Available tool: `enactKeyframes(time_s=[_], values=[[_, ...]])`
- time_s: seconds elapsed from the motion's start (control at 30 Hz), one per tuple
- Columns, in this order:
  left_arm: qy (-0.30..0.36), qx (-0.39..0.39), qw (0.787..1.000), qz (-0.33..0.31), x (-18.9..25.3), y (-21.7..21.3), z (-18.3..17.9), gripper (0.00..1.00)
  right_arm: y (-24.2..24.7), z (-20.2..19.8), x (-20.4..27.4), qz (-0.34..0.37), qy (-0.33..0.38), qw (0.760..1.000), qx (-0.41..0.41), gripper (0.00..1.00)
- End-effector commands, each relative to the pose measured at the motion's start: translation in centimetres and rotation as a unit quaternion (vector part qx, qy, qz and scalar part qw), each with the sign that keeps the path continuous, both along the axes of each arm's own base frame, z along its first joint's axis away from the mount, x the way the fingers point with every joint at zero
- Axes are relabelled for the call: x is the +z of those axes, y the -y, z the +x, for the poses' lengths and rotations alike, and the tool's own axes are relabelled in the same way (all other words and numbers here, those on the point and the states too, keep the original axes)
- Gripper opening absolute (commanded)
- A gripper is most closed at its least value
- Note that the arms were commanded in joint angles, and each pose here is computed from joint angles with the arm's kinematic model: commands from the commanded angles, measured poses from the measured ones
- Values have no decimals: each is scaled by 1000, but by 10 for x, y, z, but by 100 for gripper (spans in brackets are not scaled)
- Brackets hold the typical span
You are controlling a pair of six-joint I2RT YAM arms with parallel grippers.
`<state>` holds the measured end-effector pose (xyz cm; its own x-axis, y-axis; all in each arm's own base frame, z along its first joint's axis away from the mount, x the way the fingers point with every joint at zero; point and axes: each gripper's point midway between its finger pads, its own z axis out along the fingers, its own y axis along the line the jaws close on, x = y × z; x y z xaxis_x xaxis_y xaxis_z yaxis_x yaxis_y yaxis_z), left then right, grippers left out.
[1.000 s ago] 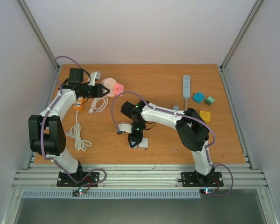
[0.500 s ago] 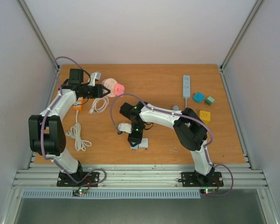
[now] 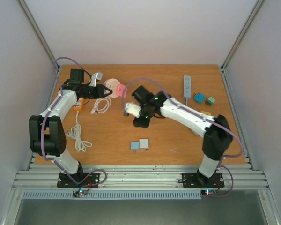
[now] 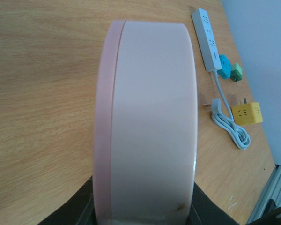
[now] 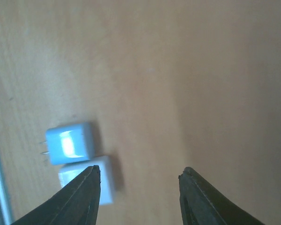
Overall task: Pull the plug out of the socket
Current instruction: Place the plug at the center of the board, then remove the plug from the socket.
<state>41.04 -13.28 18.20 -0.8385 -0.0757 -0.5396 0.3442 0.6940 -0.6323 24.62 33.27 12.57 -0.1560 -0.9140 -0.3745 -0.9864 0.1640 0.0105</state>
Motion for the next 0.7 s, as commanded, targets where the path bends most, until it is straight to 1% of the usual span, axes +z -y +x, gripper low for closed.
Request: enactKeyframes(time_s=[0.0, 0.1, 0.2, 0.23, 0.37, 0.47, 0.67], values=[[38, -39, 997, -45, 23, 21, 0, 1, 22, 46, 63, 77, 95, 991, -63, 49], [33, -58, 996, -61, 24, 35, -4, 1, 31, 63, 87, 114, 138, 979, -93, 54], [29, -97, 992, -80, 26, 55, -16, 0, 28, 67, 95, 136, 159, 974, -86, 55], [28, -111, 990, -87, 28, 61, -20, 1, 26, 67, 96, 141, 162, 973, -82, 57], [33, -143, 985, -95, 31, 77, -32, 0, 26, 70, 88, 139, 168, 972, -84, 60], [31, -165, 980, -110, 34, 85, -39, 0, 31, 77, 84, 134, 189, 968, -98, 65], [24, -194, 973, -119, 34, 96, -50, 0, 34, 83, 77, 117, 210, 965, -102, 69]])
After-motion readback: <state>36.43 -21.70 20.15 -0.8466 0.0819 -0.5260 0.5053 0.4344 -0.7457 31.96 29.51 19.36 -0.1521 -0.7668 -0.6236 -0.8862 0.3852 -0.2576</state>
